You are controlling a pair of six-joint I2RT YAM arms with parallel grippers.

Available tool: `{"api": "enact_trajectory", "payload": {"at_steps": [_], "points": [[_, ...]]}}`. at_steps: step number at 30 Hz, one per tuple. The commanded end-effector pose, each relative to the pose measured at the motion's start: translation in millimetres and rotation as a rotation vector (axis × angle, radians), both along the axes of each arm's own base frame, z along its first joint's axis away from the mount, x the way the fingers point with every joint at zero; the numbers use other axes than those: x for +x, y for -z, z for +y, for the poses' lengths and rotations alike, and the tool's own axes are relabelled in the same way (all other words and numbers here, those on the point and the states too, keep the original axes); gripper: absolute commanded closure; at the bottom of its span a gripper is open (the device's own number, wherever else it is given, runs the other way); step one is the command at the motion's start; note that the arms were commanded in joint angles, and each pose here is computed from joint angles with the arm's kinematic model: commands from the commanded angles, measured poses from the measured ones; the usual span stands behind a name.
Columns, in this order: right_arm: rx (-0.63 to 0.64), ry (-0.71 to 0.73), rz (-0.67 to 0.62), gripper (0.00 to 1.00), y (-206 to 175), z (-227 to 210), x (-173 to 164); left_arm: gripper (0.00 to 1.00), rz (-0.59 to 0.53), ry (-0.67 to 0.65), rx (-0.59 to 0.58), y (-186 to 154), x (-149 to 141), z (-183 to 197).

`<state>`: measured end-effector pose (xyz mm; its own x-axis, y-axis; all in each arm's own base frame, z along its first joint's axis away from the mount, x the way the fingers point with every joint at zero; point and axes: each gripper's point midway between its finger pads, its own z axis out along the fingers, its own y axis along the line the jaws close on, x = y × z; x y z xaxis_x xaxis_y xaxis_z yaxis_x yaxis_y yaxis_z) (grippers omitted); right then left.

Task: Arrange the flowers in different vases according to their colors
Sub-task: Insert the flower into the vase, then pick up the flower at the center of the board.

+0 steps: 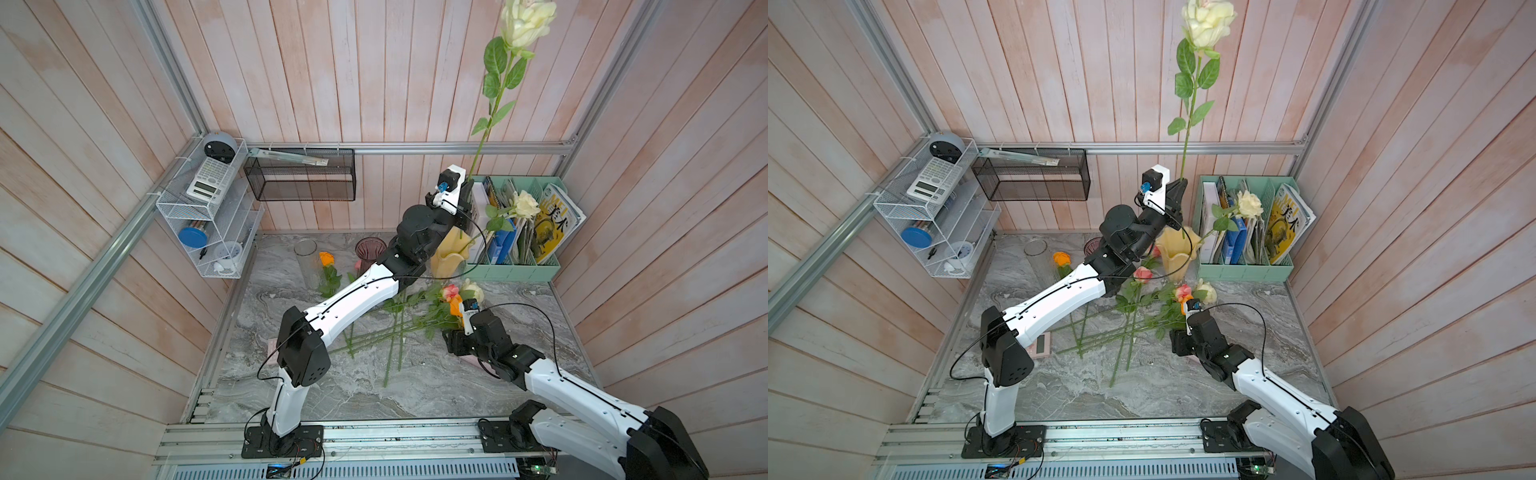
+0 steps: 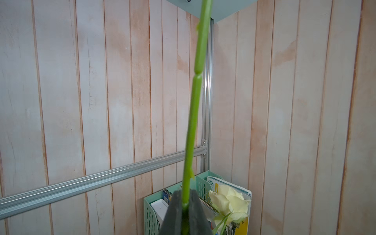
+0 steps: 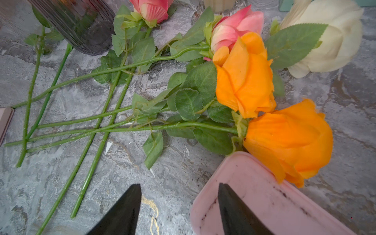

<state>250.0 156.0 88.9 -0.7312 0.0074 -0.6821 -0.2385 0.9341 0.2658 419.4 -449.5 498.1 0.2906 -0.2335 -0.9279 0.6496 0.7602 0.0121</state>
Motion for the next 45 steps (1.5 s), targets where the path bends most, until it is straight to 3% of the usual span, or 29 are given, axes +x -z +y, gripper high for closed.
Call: {"api": "enact_trajectory", "payload": {"at_steps": [1, 6, 13, 14, 16, 19, 23, 29, 33, 36, 38, 40, 42, 45], "points": [[0.032, -0.017, -0.001, 0.34, -3, 6, -1, 1.0, -0.01, -0.034, 0.014, 24, 21, -7], [0.032, -0.025, -0.009, 0.34, -4, 3, -7, 1.0, 0.021, -0.066, 0.041, 61, 47, -14], [0.048, -0.033, -0.035, 0.34, -13, 2, -10, 0.99, 0.064, -0.107, 0.058, 112, 58, -14], [0.046, -0.032, -0.03, 0.34, -13, 2, -10, 0.87, 0.074, -0.112, 0.059, 121, 57, -11], [0.05, -0.034, -0.024, 0.34, -15, 3, -10, 0.45, 0.091, -0.141, 0.055, 131, 55, -1], [0.069, -0.037, -0.013, 0.34, -18, 7, -10, 0.15, 0.119, -0.173, 0.051, 138, 48, 16], [0.086, -0.026, -0.006, 0.34, -21, 9, -7, 0.03, 0.147, -0.188, 0.066, 135, 35, 36], [0.093, 0.0, -0.02, 0.34, -32, 7, -4, 0.0, 0.178, -0.216, 0.091, 108, -3, 78], [0.067, 0.036, -0.022, 0.33, -41, 0, -1, 0.0, 0.214, -0.204, 0.225, 108, -42, 110], [0.036, 0.053, 0.012, 0.35, -43, -3, 0, 0.03, 0.244, -0.18, 0.34, 127, -71, 134], [0.03, 0.058, 0.042, 0.43, -44, -4, 0, 0.12, 0.273, -0.168, 0.423, 149, -88, 150], [0.037, 0.052, 0.064, 0.66, -45, -3, -3, 0.27, 0.31, -0.169, 0.46, 167, -101, 165], [0.044, 0.046, 0.1, 0.79, -41, -2, -9, 0.39, 0.352, -0.171, 0.483, 187, -111, 177], [0.027, 0.06, 0.151, 0.87, -31, -6, -15, 0.4, 0.419, -0.194, 0.523, 220, -118, 191]]}}
